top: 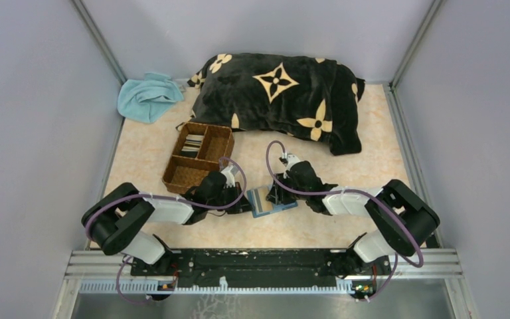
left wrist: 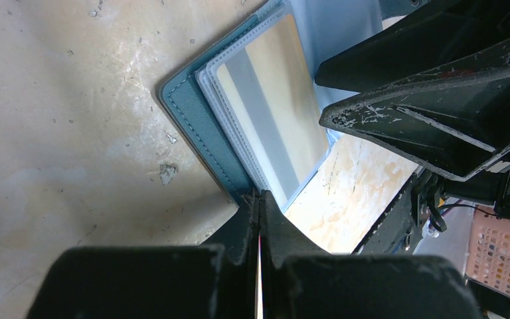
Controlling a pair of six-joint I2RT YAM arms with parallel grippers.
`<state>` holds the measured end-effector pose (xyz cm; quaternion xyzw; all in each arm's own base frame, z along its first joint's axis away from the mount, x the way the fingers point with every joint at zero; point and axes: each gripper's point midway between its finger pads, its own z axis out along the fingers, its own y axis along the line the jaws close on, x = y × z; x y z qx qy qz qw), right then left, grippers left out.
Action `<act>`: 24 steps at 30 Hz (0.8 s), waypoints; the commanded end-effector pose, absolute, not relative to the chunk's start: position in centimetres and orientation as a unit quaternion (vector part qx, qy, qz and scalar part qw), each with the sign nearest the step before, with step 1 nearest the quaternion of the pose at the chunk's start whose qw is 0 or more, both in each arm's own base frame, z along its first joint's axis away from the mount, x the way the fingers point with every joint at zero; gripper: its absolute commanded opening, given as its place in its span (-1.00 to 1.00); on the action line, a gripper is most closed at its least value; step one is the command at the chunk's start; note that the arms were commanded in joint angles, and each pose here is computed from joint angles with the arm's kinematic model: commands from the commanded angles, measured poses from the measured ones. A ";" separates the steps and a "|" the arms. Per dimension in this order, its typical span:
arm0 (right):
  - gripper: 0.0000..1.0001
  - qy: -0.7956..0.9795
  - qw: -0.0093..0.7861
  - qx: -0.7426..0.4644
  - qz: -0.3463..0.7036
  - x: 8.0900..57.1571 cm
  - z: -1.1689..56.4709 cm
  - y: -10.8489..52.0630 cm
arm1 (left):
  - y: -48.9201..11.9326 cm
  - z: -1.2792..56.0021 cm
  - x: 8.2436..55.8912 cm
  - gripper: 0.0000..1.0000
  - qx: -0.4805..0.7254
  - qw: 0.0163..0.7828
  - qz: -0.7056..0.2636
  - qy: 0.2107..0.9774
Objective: Take the credit cards out of the card holder
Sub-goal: Remove the credit card from the card holder.
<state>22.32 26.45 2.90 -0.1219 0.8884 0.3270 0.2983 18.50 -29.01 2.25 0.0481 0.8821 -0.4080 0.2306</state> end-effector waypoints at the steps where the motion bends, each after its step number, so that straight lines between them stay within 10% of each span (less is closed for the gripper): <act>1: -0.23 0.894 0.300 -0.129 0.307 22.5 2.2 25.8 | -28.7 1.7 18.1 -1.00 0.055 0.226 -0.401 0.886; 24: -0.18 0.847 0.274 -0.140 0.434 19.5 5.4 29.5 | -28.9 1.3 18.0 -1.00 0.055 0.219 -0.404 0.887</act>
